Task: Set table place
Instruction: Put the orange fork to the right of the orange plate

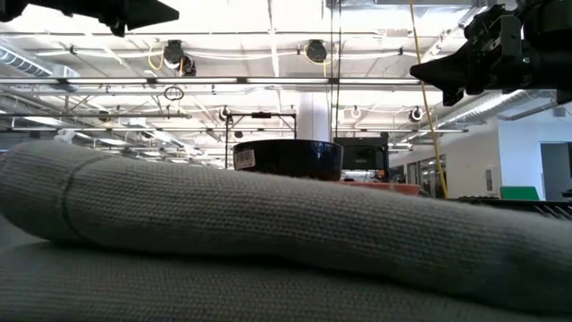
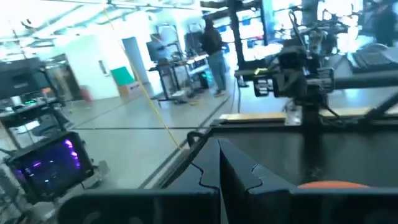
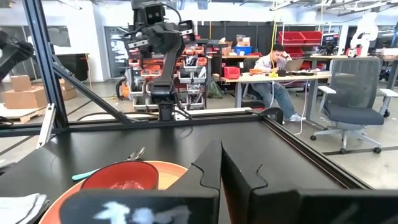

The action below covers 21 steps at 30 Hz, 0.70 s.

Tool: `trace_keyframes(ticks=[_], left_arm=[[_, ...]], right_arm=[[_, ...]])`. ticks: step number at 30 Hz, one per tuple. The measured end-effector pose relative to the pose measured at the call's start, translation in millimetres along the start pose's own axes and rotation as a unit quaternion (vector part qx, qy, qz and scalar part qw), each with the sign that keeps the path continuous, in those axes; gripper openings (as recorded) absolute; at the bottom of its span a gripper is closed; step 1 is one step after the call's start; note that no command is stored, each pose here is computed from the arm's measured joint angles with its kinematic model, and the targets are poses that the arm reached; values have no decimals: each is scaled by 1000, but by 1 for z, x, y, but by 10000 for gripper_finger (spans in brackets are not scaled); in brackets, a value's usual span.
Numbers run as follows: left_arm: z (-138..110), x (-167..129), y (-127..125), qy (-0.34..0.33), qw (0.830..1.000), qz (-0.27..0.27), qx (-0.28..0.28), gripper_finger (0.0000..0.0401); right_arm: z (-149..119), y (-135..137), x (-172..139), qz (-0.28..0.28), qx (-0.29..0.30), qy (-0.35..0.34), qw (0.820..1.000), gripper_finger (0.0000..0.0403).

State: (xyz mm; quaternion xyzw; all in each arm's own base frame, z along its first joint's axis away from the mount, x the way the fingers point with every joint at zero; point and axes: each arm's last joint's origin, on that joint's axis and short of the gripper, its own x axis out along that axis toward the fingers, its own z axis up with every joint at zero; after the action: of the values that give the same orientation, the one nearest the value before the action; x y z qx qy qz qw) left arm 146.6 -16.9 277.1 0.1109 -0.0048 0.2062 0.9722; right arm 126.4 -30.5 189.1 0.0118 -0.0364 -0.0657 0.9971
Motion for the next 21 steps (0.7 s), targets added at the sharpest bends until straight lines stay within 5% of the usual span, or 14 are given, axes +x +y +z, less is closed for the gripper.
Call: trace_keyframes(ticks=[8, 21], left_arm=[[-5, -5, 9, 8, 997, -72, -18, 0], [-48, -19, 8, -34, 997, -56, -28, 0]], right_arm=[[0, 0, 0, 0, 1, 0, 1000, 0], [-1, 0, 0, 0, 2, 4, 1000, 0]])
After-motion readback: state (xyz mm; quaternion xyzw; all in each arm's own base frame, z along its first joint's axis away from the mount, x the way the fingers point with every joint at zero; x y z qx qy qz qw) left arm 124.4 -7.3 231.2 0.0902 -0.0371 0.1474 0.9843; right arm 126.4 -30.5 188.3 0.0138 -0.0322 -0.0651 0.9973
